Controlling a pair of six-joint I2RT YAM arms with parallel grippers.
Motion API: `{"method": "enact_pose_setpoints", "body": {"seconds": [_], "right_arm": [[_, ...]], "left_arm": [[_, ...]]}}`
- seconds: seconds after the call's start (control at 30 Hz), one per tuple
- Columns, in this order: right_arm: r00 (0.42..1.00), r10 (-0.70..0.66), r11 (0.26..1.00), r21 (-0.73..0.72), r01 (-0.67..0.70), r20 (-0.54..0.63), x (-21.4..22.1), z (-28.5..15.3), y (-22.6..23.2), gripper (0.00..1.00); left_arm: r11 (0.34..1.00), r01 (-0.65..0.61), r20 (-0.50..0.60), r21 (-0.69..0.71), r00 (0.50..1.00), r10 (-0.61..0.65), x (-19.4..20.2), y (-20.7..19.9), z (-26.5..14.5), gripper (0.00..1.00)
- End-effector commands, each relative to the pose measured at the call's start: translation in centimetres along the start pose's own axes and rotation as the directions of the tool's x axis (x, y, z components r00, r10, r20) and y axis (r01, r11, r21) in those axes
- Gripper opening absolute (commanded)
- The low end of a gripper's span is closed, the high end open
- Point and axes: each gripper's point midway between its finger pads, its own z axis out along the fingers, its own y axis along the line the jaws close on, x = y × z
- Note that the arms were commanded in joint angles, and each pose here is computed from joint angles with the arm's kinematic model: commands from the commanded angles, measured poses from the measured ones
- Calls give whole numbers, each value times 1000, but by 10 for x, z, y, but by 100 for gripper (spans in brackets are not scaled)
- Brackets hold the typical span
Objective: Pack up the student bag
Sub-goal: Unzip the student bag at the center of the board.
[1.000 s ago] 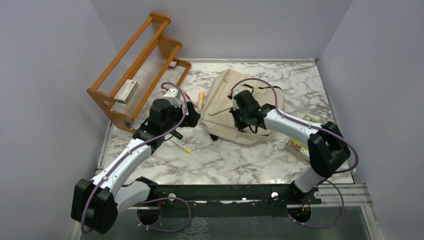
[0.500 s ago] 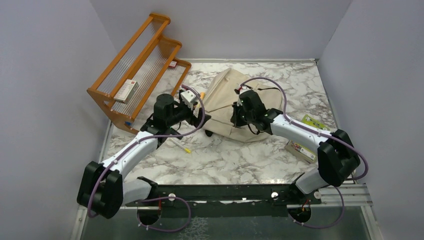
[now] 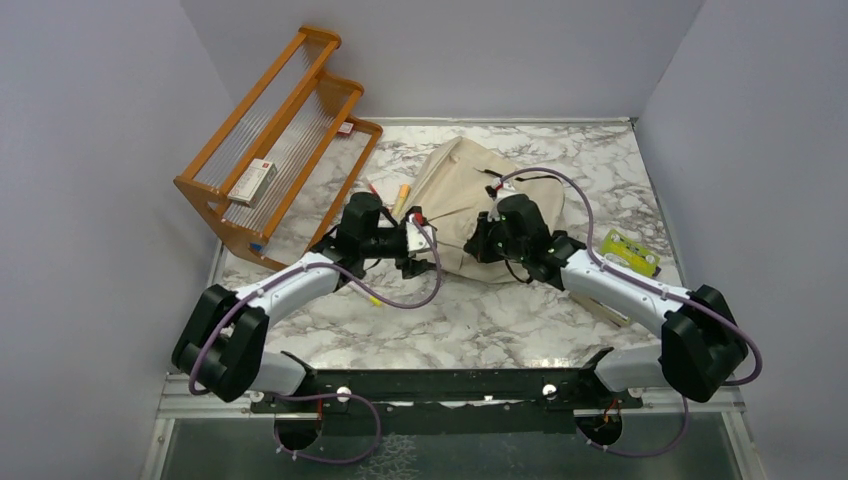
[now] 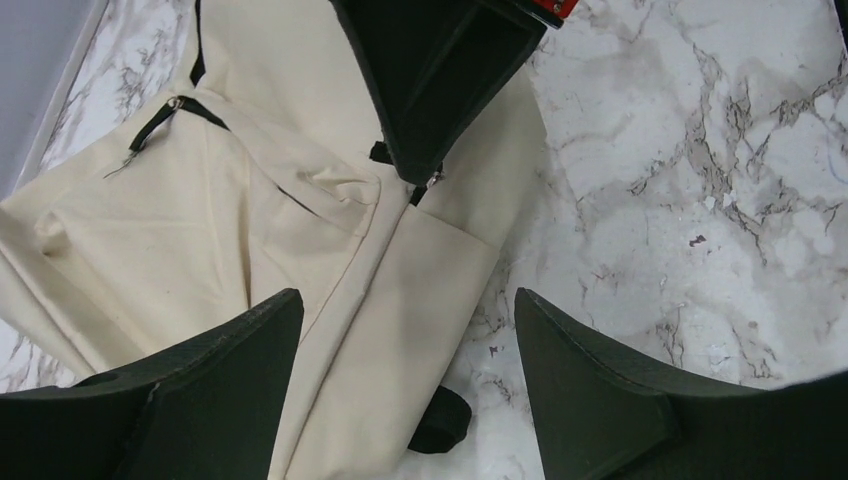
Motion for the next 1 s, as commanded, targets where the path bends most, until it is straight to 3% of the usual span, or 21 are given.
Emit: {"method": "enact_pose_setpoints", "body": {"seconds": [0.0, 0.5, 0.77, 0.97], "right_arm": [[997, 55, 995, -84, -49, 60, -17, -8, 17, 1], [993, 70, 996, -66, -63, 93, -20, -23, 11, 1], [994, 74, 994, -86, -67, 78, -16, -23, 13, 0], [992, 89, 996, -18, -88, 88, -15, -22, 1, 1]], "left_arm": [[986, -149, 37, 76, 988, 147, -11, 0, 21, 76], [983, -145, -69, 116, 986, 154, 34, 10, 72, 74], [987, -116, -113, 111, 985, 128, 50, 9, 85, 60], [987, -131, -147, 89, 979, 143, 56, 12, 84, 41]]}}
